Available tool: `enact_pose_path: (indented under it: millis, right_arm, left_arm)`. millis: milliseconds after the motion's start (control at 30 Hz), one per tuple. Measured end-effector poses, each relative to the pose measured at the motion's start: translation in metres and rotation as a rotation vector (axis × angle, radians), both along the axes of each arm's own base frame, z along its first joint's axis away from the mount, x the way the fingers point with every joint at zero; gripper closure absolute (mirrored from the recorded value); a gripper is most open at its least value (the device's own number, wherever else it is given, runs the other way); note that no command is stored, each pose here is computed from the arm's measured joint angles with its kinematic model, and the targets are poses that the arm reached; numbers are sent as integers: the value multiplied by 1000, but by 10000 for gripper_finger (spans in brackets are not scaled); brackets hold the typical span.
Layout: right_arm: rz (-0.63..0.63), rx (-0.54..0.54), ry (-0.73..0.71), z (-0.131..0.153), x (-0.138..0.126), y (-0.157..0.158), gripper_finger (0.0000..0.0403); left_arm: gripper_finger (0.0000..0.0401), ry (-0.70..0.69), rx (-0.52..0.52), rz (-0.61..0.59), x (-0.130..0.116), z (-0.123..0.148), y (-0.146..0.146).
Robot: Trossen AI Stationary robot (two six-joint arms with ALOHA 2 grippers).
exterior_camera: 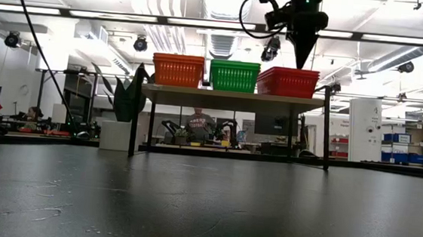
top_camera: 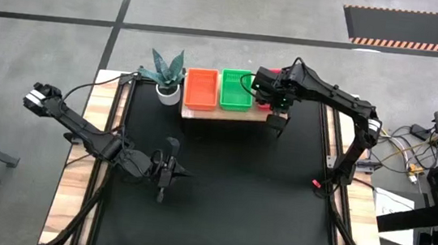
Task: Stack baskets on shelf by color
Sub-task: Stack the red bin on top of the red bins on the shelf, then return to Home Position
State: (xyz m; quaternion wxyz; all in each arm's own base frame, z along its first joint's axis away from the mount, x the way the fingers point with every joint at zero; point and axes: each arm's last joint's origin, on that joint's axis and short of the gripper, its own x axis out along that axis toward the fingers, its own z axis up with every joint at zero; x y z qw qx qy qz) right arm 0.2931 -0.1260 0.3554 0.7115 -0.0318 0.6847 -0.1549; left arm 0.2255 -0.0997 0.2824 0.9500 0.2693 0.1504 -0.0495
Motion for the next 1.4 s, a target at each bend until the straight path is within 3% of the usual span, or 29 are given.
enact_pose_path:
  millis: [867, 1233, 1400]
  right_arm:
    - [21, 0, -5, 1, 0, 0, 394]
    - [16, -65, -73, 24, -1, 1, 394]
    - [86, -27, -163, 37, 0, 18, 394]
  left_arm:
    - [401, 0, 0, 0, 0, 0, 0]
    - [401, 1, 1, 0, 0, 0, 0]
    - [401, 107, 24, -3, -15, -3, 4]
